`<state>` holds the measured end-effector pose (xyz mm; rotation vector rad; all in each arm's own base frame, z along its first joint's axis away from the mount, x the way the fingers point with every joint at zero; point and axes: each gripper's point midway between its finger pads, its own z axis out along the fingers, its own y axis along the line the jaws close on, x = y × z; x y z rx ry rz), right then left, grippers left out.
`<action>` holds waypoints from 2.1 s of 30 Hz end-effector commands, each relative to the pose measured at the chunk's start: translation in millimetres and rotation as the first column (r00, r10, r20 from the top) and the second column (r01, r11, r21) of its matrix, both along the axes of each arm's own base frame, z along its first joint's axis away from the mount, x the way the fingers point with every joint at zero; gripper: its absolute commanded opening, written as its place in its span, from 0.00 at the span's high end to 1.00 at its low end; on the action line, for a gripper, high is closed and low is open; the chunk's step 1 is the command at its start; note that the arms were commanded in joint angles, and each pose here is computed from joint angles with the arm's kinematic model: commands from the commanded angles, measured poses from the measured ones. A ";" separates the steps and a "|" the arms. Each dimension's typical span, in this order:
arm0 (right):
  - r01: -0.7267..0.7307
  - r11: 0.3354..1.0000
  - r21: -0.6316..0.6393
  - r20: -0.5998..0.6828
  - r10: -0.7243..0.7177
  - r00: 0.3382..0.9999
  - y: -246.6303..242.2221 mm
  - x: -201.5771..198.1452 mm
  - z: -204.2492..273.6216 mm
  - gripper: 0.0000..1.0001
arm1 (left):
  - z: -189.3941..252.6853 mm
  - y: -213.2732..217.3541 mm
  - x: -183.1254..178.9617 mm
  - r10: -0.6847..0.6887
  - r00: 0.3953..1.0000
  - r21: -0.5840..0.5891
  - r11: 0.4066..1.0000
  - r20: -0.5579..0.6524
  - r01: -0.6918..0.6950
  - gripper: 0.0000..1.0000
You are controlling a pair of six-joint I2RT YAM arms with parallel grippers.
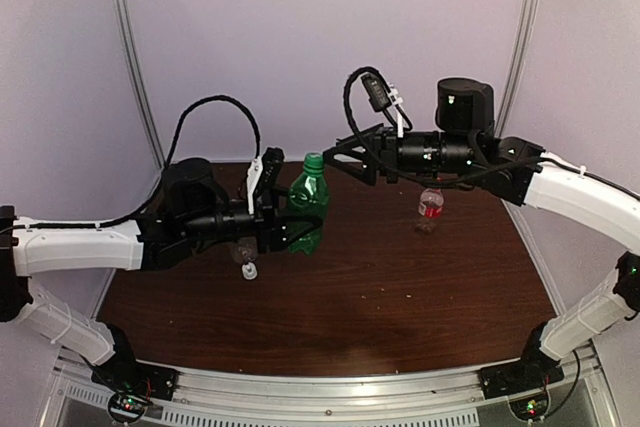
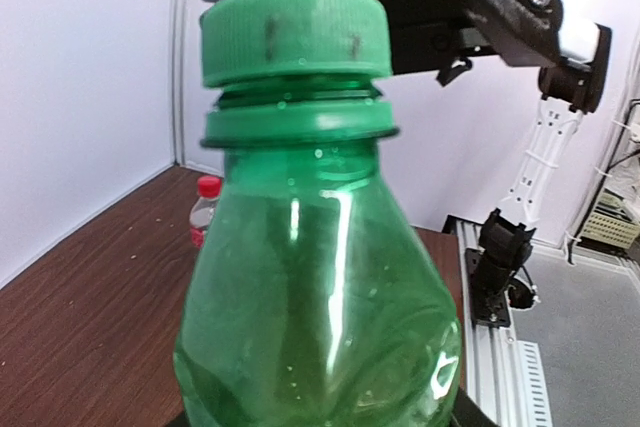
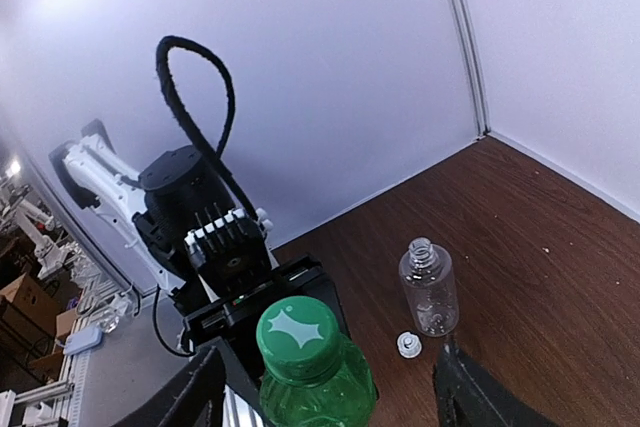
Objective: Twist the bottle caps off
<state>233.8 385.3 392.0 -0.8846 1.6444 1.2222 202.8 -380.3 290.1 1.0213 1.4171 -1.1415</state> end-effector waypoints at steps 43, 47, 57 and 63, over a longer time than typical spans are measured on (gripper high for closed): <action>-0.159 0.987 -0.001 0.108 0.158 0.982 33.6 -8.3 -5.8 0.91 | 16.2 3.2 -4.9 0.006 0.996 -0.028 1.000 0.087 -0.004 0.67; -0.381 0.924 -0.039 0.211 0.380 0.901 28.1 -43.2 -10.5 0.83 | 28.8 2.7 -43.1 -0.196 0.972 -0.068 0.976 0.131 0.206 0.67; -0.586 0.810 -0.009 0.228 0.572 0.788 8.7 -56.3 -15.6 0.71 | 36.7 4.3 -79.4 -0.412 0.901 -0.104 0.899 0.133 0.426 0.67; -0.563 0.826 0.006 0.210 0.549 0.809 5.8 -52.1 -14.2 0.63 | 34.4 3.1 -77.5 -0.405 0.905 -0.101 0.903 0.128 0.418 0.67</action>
